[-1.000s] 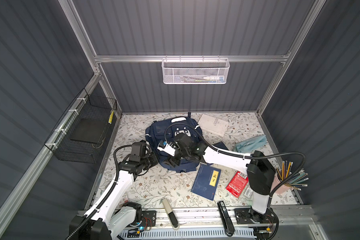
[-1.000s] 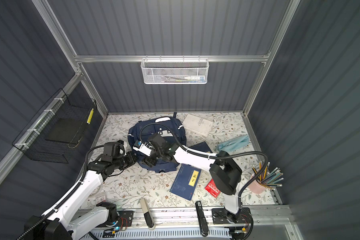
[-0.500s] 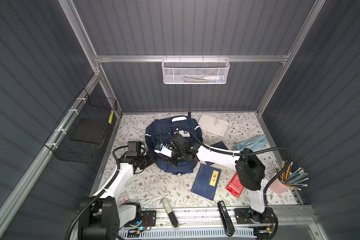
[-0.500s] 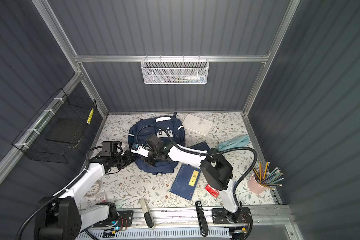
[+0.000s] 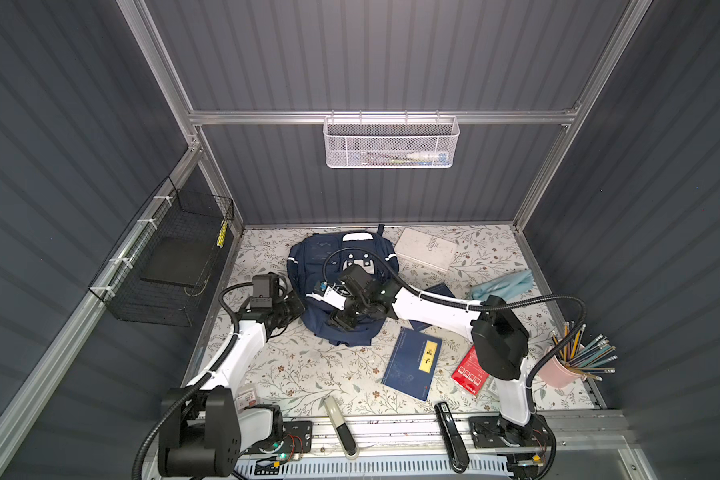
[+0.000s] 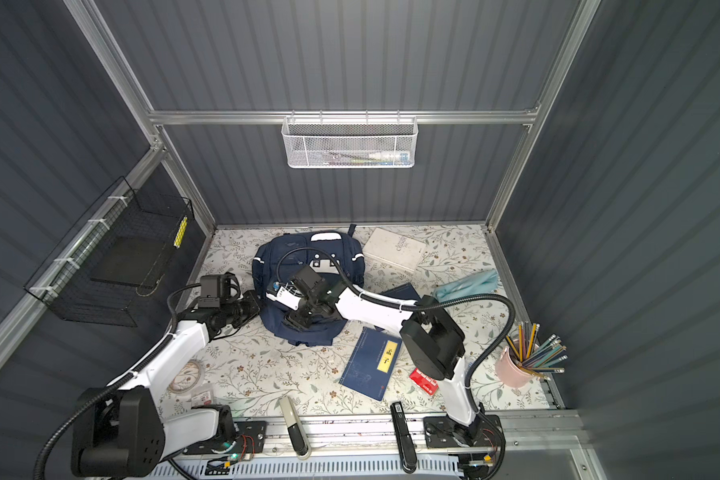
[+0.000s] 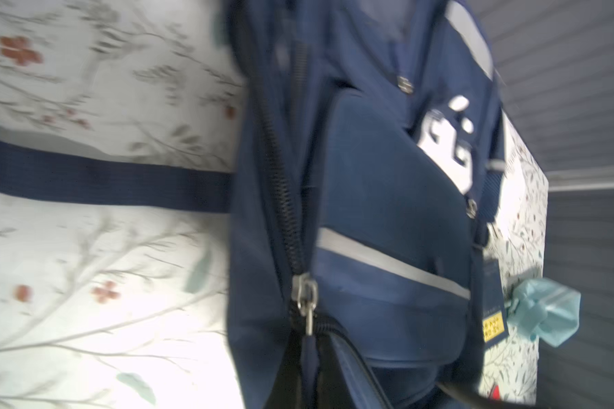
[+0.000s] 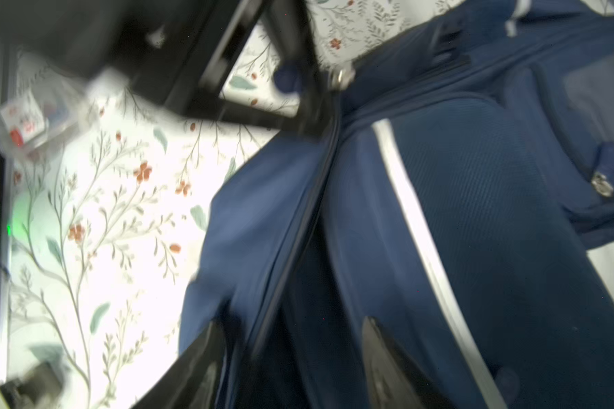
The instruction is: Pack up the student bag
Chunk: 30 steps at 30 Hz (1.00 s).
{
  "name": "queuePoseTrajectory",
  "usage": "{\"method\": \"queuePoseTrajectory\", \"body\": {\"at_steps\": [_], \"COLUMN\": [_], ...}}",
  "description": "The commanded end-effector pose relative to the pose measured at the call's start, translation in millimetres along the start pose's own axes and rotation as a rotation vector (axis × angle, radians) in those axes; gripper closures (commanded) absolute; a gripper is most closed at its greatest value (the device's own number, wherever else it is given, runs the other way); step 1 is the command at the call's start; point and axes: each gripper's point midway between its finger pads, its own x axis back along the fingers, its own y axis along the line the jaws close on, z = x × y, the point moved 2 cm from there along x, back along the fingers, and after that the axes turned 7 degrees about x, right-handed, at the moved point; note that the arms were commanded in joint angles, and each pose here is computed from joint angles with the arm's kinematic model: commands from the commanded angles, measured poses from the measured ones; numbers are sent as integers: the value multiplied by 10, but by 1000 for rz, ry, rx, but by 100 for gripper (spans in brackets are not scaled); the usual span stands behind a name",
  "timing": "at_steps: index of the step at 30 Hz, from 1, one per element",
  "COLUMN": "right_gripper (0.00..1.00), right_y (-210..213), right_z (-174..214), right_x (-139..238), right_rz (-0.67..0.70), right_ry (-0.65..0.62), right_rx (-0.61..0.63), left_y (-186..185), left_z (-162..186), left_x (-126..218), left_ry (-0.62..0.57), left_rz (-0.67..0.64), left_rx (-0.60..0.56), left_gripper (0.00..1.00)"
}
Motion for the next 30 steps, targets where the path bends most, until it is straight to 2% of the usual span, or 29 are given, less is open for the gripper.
{"method": "queuePoseTrajectory", "body": {"at_steps": [1, 5, 7, 8, 10, 11, 13, 16, 21, 25, 30], "right_gripper": [35, 33, 38, 46, 80, 90, 99, 100, 100, 100, 100], "right_y": [-20, 72, 90, 90, 66, 55, 86, 147, 227, 373, 424], "right_z": [89, -27, -51, -36, 50, 98, 174, 207, 201, 197, 280], "right_x": [-198, -245, -263, -272, -273, -260, -190, -66, 48, 124, 207], "right_rz": [-7, -80, -100, -103, -94, -85, -76, -83, -117, -180, -191], "right_ry": [42, -26, -37, -22, 23, 36, 46, 28, 30, 6, 24], "right_rx": [-91, -117, -121, -119, -126, -129, -113, -80, -31, 25, 70], "left_y": [-281, -292, -281, -263, -203, -183, -80, 150, 492, 422, 360], "left_z": [29, 116, 144, 142, 141, 125, 64, -70, -430, -745, -1083], "left_x": [158, 228, 252, 257, 244, 231, 172, 17, -142, -91, -42], "left_ry": [-42, -21, -21, -27, -31, -36, -58, -77, -115, -182, -258], "left_rz": [105, 125, 130, 122, 89, 73, 0, -112, -171, -206, -274], "left_rx": [14, 19, 18, 14, 4, -7, -40, -53, 30, 3, -44], "left_gripper": [100, 100, 100, 100, 100, 100, 100, 100, 100, 99, 94]}}
